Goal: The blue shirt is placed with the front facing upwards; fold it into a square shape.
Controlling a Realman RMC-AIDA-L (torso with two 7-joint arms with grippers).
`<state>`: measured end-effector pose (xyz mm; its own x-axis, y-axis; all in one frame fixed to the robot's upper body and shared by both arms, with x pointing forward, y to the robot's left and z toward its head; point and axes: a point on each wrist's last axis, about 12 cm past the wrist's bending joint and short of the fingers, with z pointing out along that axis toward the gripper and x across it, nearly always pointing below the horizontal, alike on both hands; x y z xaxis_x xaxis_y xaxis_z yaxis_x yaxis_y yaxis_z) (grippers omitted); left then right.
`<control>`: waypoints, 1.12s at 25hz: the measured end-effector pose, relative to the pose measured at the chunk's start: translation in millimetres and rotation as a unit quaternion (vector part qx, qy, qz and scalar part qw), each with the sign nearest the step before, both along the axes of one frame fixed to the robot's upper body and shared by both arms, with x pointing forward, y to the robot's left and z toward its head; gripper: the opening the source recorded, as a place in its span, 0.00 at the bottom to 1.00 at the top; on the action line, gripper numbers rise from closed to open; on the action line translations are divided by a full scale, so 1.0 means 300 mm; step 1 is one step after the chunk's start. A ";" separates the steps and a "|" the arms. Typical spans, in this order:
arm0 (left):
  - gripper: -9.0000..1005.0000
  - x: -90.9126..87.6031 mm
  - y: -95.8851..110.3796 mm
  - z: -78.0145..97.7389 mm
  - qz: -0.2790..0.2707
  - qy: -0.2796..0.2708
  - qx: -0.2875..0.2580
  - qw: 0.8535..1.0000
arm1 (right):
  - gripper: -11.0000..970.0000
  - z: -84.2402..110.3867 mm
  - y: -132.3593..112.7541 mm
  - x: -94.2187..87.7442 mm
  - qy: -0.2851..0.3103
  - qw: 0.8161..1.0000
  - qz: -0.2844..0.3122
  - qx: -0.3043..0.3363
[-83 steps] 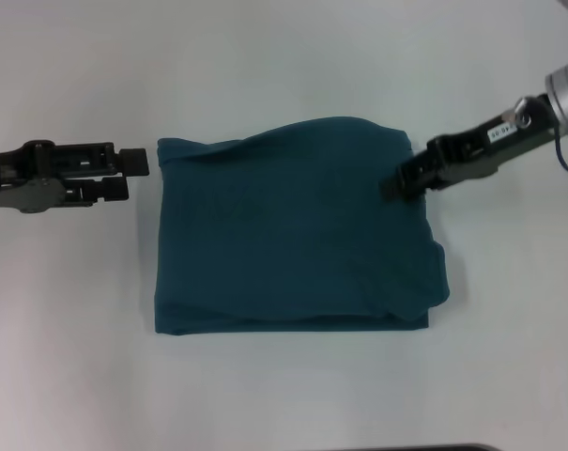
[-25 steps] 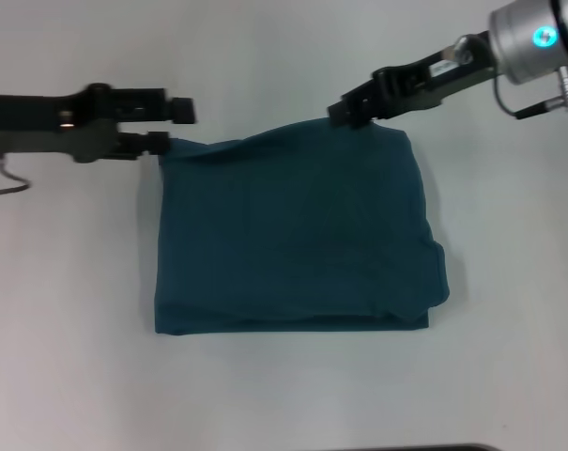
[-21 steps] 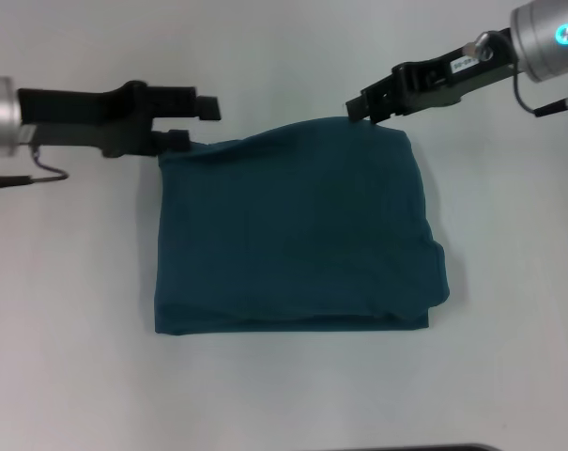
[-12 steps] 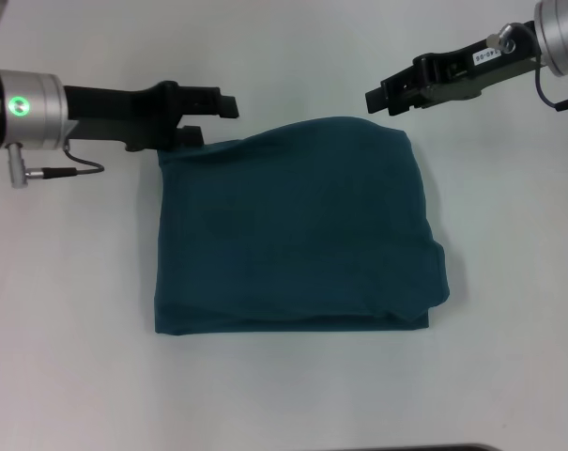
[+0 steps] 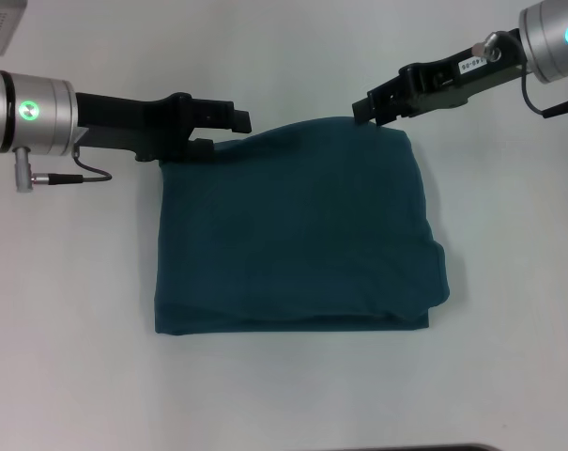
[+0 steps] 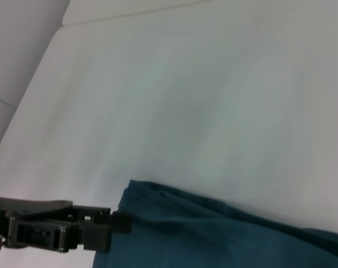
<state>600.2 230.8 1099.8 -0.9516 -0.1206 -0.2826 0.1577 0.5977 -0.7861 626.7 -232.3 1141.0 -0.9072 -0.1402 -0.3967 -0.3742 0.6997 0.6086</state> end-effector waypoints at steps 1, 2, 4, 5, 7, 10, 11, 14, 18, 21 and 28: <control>0.79 0.000 0.001 0.001 -0.001 0.000 0.001 1.000 | 0.45 0.000 0.005 -0.001 0.001 1.000 0.003 -0.001; 0.79 -0.001 0.001 0.001 -0.003 0.000 0.003 1.000 | 0.45 0.001 0.008 0.000 0.000 1.000 0.004 -0.001; 0.79 -0.004 0.000 -0.003 -0.009 0.005 0.011 1.000 | 0.45 0.002 0.009 0.000 0.000 1.000 0.004 -0.001; 0.79 -0.006 0.000 -0.005 -0.012 0.009 0.016 1.000 | 0.45 0.003 0.009 0.001 0.000 1.000 0.004 -0.001; 0.79 -0.011 0.004 -0.008 -0.017 0.019 0.025 0.999 | 0.45 0.004 0.008 0.001 0.001 1.000 0.002 0.000; 0.79 -0.007 0.024 -0.006 -0.005 0.028 0.026 0.999 | 0.45 0.005 0.006 0.002 0.001 1.000 0.001 0.001; 0.79 -0.006 0.028 -0.005 0.000 0.030 0.026 0.999 | 0.45 0.006 0.005 0.003 0.000 1.000 0.001 0.001; 0.79 0.002 0.035 -0.010 0.017 0.034 0.031 0.999 | 0.45 0.009 0.002 0.005 -0.001 1.000 0.000 0.000; 0.79 0.013 0.025 -0.010 0.023 0.037 0.036 0.998 | 0.45 0.015 -0.004 0.009 -0.003 1.000 -0.002 0.000; 0.79 0.007 0.012 -0.014 0.016 0.043 0.034 0.998 | 0.45 0.016 -0.004 0.009 -0.004 1.000 -0.002 0.000; 0.79 -0.011 0.000 -0.016 -0.003 0.055 0.026 0.998 | 0.45 0.023 -0.014 0.014 -0.005 1.000 -0.009 0.005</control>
